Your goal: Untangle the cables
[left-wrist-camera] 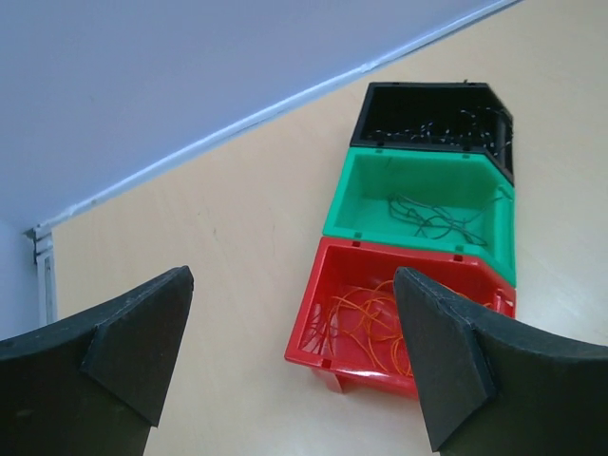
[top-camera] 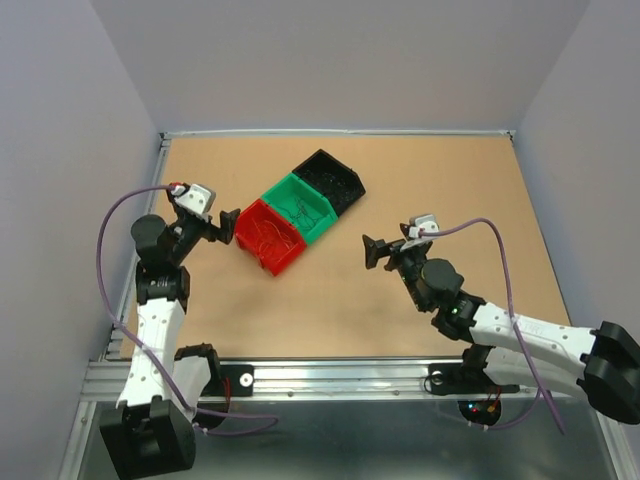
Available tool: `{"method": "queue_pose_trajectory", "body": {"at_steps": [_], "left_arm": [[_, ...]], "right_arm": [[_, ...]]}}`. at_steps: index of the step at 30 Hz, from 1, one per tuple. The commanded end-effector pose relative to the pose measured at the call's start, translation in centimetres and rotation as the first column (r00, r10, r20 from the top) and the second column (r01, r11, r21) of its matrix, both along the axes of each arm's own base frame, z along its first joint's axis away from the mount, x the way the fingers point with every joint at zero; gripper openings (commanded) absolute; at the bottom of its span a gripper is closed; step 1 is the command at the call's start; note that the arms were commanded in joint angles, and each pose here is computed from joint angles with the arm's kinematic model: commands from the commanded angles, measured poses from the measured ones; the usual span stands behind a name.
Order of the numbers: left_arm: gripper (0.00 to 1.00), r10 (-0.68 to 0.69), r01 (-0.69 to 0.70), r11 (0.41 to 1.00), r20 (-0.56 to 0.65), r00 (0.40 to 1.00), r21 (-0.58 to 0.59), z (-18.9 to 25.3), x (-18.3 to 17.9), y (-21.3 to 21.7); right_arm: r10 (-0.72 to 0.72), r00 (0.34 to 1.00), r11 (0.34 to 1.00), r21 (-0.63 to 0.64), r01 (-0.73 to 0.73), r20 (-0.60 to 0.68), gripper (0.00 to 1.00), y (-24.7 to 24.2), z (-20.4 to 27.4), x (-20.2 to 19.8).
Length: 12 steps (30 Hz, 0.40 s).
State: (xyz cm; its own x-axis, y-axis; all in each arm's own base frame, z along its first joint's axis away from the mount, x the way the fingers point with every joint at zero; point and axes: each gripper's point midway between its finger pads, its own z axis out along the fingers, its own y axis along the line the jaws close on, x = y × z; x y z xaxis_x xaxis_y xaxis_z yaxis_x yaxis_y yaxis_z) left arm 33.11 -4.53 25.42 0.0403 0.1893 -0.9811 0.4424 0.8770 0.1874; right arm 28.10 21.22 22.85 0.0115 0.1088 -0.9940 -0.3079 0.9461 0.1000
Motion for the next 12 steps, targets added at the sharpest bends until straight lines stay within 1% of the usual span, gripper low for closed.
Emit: {"method": "queue_pose_trajectory", "body": {"at_steps": [1, 2, 4, 8, 12], "left_arm": [[0.99, -0.105, 0.093, 0.994, 0.227, 0.968, 0.064, 4.1, -3.0, -1.8], [0.99, -0.112, 0.098, 0.993, 0.248, 0.962, 0.072, 4.3, -3.6, -1.9], [0.99, -0.127, 0.109, 0.991, 0.272, 0.954, 0.08, 4.7, -4.1, -2.2], [0.99, -0.094, 0.081, 0.995, 0.242, 0.966, 0.064, 4.3, -3.1, -1.6], [0.99, -0.093, 0.082, 0.995, 0.228, 0.969, 0.057, 4.1, -2.8, -1.6]], "right_arm": [[-0.003, 0.996, 0.994, 0.109, -0.006, 0.086, 1.0, -1.6, 1.4, -1.2], [0.005, 0.996, 0.994, 0.104, -0.013, 0.084, 1.0, -1.9, 0.5, -1.6], [0.007, 0.995, 0.991, 0.13, -0.02, 0.104, 1.0, -2.4, 0.6, -2.0], [0.035, 0.99, 0.987, 0.151, -0.056, 0.14, 0.99, -2.7, 0.9, -2.8], [0.038, 0.991, 0.987, 0.15, -0.058, 0.131, 0.99, -2.5, 0.5, -2.7]]}}
